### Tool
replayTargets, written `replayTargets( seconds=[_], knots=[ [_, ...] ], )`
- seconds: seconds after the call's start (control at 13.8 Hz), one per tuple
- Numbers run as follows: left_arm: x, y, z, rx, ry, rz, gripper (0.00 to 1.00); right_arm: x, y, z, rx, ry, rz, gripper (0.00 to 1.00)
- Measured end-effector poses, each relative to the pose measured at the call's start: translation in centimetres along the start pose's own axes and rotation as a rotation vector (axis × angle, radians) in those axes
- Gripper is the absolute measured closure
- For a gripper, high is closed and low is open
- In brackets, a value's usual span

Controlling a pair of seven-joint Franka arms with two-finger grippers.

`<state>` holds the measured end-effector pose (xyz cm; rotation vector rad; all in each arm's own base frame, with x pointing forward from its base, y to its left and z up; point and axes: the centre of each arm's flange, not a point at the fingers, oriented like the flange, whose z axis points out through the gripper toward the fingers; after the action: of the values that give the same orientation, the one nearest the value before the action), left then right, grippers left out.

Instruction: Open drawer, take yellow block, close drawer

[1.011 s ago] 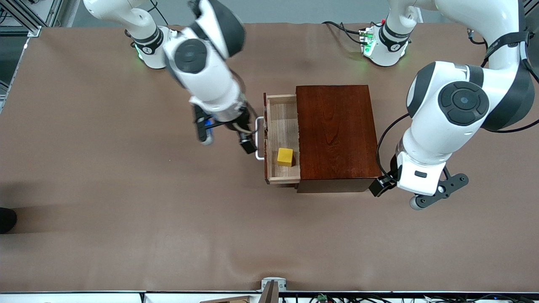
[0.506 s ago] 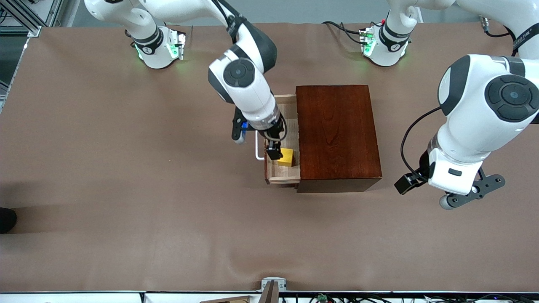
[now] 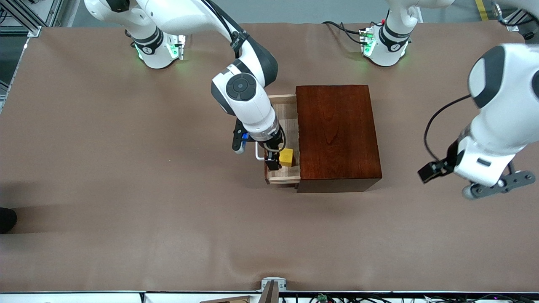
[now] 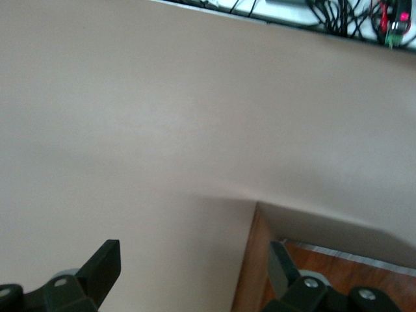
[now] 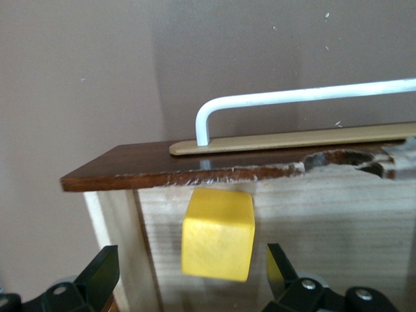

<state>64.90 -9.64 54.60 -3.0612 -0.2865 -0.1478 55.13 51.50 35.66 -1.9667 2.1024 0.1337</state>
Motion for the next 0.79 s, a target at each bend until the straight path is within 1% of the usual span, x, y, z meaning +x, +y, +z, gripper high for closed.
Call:
replayTargets(
  seconds=[0.14,0.43,0.65,0.79],
  knots=[
    [-1.8,-2.1,-0.9,-0.001,-0.013,0.067,0.00,0.0,0.2,1.1,-0.001,0.005,-0.004,0.00],
    [-5.6,-4.7,-3.4,0.002,-0.031,0.187,0.00,0.0,0.1,1.6,0.013,-0.006,-0.004,0.00],
    [-7.8,-5.9,-5.9,0.006,-0.064,0.215,0.00,0.0,0.0,2.4,0.022,-0.012,-0.003,0.00],
    [-8.9,-6.1,-7.1,-0.020,-0.093,0.209,0.00,0.2,0.2,3.5,0.016,-0.005,-0.004,0.00]
  ],
)
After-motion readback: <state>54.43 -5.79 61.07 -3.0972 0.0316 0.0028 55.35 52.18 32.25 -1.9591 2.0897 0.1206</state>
